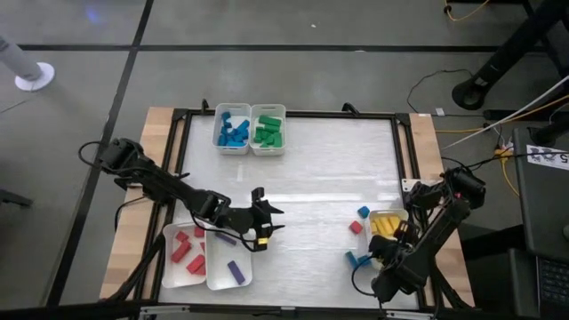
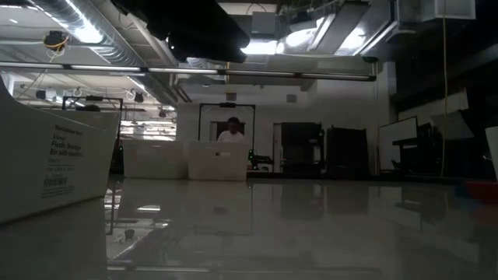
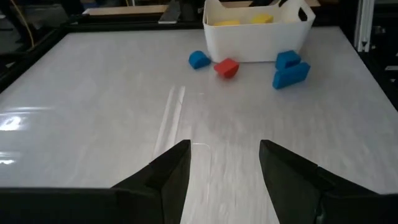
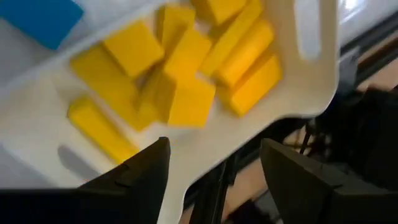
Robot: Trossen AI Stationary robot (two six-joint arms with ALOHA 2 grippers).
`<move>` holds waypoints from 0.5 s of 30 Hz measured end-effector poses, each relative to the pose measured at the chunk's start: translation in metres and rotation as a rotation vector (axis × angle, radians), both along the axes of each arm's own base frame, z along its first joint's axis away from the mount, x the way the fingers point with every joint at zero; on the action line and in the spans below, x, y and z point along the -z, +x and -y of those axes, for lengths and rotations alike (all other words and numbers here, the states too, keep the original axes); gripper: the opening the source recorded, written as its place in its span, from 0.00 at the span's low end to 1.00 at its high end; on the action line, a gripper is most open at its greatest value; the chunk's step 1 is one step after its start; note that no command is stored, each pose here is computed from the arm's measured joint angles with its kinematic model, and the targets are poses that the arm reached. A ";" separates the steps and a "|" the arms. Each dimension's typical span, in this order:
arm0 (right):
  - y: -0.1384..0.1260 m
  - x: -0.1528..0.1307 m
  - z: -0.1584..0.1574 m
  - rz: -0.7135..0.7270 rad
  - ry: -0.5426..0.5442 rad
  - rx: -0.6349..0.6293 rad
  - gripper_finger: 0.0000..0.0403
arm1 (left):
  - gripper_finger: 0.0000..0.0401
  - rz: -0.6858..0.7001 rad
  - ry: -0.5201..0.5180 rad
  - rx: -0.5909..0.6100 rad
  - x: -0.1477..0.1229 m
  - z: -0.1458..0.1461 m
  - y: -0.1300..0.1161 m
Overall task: Sort blocks
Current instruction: Put the blue block into the top left white bin
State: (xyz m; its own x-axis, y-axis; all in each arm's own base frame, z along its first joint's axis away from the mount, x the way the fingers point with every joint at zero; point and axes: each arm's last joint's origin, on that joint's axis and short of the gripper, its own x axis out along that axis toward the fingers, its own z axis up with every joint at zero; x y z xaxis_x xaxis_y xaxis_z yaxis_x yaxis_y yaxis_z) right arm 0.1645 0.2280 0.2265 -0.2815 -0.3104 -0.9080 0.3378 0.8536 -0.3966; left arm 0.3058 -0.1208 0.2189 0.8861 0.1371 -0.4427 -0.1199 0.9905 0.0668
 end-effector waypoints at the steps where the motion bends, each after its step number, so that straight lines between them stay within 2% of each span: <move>1: 0.000 0.000 0.000 -0.020 0.015 0.019 0.62 | 0.45 0.000 0.001 0.003 0.000 0.001 0.000; 9: 0.018 -0.001 0.013 -0.164 0.141 0.167 0.58 | 0.45 0.048 0.062 0.062 -0.005 0.007 0.000; 15: 0.039 -0.021 0.017 -0.128 0.251 0.170 0.54 | 0.45 0.050 0.090 0.077 -0.006 0.008 0.000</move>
